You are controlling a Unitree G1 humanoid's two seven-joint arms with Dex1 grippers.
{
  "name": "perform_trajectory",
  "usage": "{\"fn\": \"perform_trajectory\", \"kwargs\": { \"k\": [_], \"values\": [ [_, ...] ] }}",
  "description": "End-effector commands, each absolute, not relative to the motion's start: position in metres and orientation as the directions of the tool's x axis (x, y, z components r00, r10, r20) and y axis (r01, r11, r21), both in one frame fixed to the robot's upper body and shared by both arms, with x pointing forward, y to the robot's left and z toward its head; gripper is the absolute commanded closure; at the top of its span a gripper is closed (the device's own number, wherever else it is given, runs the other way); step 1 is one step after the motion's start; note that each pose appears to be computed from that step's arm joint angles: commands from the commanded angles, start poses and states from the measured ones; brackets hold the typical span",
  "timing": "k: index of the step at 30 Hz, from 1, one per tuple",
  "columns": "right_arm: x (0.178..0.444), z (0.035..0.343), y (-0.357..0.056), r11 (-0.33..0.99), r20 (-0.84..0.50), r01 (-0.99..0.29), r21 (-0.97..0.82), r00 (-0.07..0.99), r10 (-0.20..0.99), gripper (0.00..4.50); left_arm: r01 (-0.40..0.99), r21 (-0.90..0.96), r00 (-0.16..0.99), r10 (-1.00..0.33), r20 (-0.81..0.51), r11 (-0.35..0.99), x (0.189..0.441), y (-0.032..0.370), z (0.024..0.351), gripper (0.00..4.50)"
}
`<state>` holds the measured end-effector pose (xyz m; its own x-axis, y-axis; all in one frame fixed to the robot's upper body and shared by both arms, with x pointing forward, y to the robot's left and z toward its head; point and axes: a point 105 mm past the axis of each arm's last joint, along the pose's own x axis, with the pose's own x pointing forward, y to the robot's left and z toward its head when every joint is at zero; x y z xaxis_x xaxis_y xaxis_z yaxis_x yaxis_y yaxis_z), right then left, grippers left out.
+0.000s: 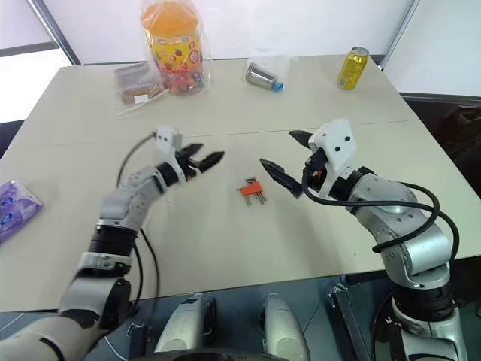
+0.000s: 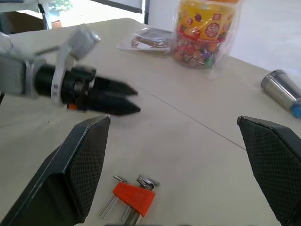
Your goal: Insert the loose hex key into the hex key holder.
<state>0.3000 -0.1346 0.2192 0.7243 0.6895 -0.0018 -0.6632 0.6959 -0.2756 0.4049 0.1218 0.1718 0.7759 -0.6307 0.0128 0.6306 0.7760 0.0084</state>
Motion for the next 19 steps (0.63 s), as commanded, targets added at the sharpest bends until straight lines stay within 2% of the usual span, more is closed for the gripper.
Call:
{"fn": "perform_trajectory", "kwargs": {
  "k": [1, 4, 8, 10, 13, 19],
  "values": [
    [0.298, 0.221, -0.136, 0.638, -0.048, -0.688, -0.346, 0.692, 0.72, 0.0, 0.74, 0.169, 0.656, -0.754, 0.031, 0.651, 0.384, 0.118, 0.207, 0.07],
    [0.295, 0.212, -0.141, 0.58, -0.135, -0.721, -0.379, 0.664, 0.736, 0.0, 0.83, 0.157, 0.547, -0.836, -0.047, 0.535, 0.359, 0.122, 0.206, 0.07],
    [0.289, 0.206, -0.155, 0.479, -0.273, -0.77, -0.421, 0.611, 0.743, 0.0, 0.943, 0.066, 0.333, -0.929, -0.16, 0.327, 0.306, 0.126, 0.21, 0.07],
    [0.288, 0.209, -0.161, 0.435, -0.32, -0.788, -0.435, 0.587, 0.744, 0.0, 0.964, 0.023, 0.264, -0.941, -0.211, 0.265, 0.286, 0.13, 0.21, 0.07],
    [0.286, 0.214, -0.166, 0.387, -0.36, -0.805, -0.449, 0.56, 0.747, 0.0, 0.973, -0.015, 0.219, -0.942, -0.254, 0.231, 0.267, 0.137, 0.211, 0.07],
    [0.287, 0.218, -0.169, 0.322, -0.407, -0.826, -0.462, 0.521, 0.751, 0.0, 0.969, -0.06, 0.215, -0.934, -0.285, 0.241, 0.25, 0.149, 0.21, 0.07]
  ]
}}
